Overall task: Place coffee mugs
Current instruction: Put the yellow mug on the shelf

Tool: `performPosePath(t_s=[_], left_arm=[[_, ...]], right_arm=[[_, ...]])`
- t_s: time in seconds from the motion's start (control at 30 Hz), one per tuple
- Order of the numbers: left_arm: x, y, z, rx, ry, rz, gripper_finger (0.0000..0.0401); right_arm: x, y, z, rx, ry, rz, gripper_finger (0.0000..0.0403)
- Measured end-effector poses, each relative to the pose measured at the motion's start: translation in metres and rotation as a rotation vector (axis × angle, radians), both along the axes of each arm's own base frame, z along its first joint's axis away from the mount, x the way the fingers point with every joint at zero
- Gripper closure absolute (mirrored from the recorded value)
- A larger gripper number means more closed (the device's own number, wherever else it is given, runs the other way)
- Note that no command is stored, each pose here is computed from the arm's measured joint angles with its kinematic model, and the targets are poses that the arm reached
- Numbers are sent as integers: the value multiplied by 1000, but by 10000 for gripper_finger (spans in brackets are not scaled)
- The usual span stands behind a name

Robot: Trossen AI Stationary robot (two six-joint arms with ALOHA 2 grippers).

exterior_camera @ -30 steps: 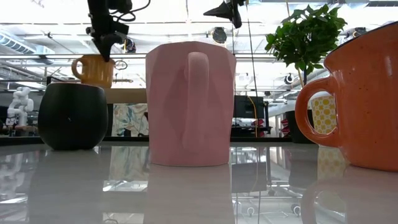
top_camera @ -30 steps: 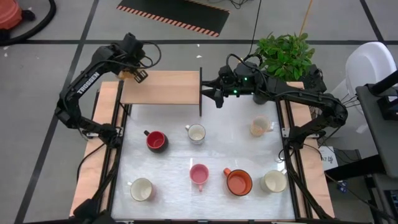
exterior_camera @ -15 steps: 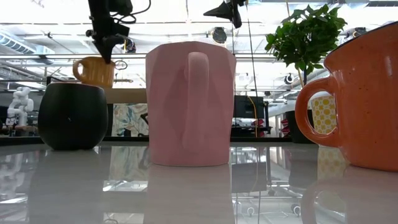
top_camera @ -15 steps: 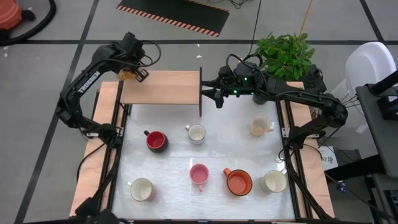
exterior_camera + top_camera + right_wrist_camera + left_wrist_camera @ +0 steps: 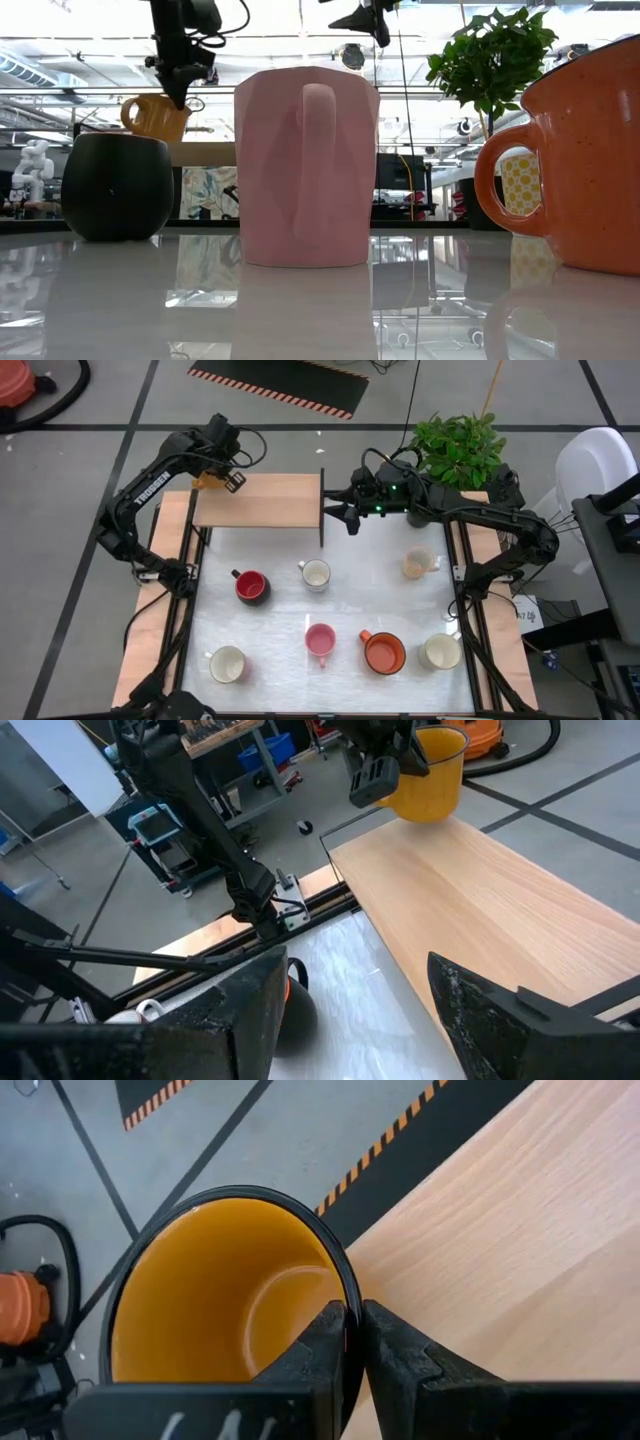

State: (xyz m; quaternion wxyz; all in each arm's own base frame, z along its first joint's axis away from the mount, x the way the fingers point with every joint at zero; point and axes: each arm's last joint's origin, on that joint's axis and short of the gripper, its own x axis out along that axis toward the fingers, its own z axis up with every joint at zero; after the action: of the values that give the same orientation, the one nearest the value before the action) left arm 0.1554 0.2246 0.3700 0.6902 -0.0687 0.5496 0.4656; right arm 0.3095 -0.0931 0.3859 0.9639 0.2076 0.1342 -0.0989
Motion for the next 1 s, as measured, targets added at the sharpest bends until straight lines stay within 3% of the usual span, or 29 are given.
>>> performPosePath(t_s=[0.57, 0.77, 1.0], left_arm=[[3, -4, -1, -18, -55, 73, 356], [10, -8, -2, -21, -67, 36, 383], [13, -9, -2, -12, -68, 26, 385]], right_arm=[[0, 0, -1, 3, 6, 0, 181], [0, 0, -1, 2, 10, 0, 181], [0, 0, -1, 1, 12, -1, 181]])
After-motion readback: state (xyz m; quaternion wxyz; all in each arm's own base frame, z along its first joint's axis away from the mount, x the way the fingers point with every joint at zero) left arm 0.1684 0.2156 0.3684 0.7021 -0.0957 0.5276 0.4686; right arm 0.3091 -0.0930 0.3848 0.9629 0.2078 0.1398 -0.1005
